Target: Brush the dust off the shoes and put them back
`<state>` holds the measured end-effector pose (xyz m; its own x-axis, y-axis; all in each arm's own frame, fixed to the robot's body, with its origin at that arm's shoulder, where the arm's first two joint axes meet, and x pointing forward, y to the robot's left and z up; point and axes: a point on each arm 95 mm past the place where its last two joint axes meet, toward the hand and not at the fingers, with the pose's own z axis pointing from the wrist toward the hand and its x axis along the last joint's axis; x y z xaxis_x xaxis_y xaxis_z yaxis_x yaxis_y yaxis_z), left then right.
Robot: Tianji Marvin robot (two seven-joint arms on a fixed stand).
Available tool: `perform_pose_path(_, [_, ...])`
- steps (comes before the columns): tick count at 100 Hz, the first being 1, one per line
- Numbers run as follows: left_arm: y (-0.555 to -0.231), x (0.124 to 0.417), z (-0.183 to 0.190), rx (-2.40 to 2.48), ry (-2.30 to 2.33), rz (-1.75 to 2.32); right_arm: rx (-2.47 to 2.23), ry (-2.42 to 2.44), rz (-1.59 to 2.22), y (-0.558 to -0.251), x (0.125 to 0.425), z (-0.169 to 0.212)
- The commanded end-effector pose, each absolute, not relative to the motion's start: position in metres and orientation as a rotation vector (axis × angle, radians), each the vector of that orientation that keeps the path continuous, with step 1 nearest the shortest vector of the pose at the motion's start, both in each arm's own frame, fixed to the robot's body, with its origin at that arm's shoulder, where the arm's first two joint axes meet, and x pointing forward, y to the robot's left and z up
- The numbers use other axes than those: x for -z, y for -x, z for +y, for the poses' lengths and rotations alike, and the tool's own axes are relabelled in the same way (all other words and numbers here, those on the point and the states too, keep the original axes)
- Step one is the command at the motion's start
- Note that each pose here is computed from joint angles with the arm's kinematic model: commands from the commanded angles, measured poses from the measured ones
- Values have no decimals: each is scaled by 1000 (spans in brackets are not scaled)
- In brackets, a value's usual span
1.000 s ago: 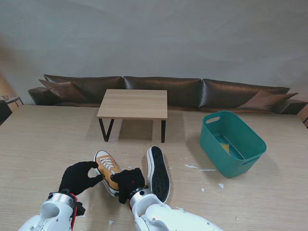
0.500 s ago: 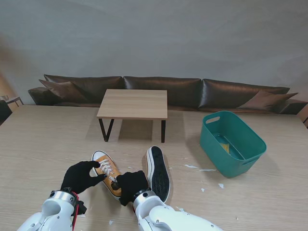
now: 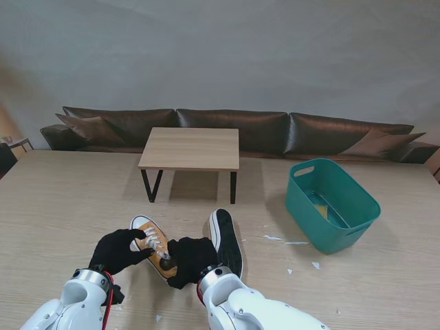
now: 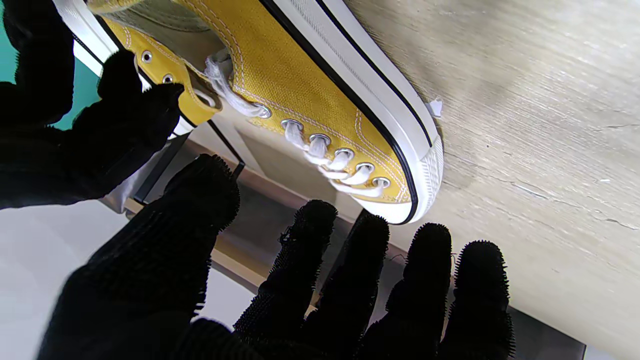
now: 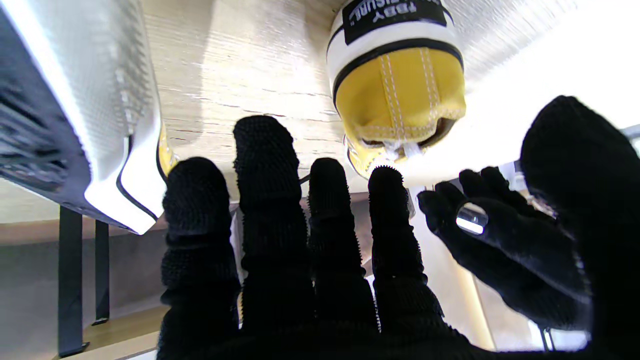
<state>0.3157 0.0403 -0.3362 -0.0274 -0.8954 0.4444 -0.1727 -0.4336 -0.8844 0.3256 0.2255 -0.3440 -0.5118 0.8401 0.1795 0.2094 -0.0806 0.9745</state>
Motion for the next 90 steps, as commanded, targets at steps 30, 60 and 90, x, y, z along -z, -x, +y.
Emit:
perform_pose_path(30, [-312, 329, 30, 1535, 1645, 1202, -1810, -1350, 1584, -318, 320, 210])
perform_pose_path(60, [-305, 315, 13, 1527, 1636, 1290, -1950, -1463, 1357, -321, 295, 169])
perform_pose_path(90, [-302, 302, -2, 1451, 1604, 1395, -2008, -1536, 1227, -329, 294, 125])
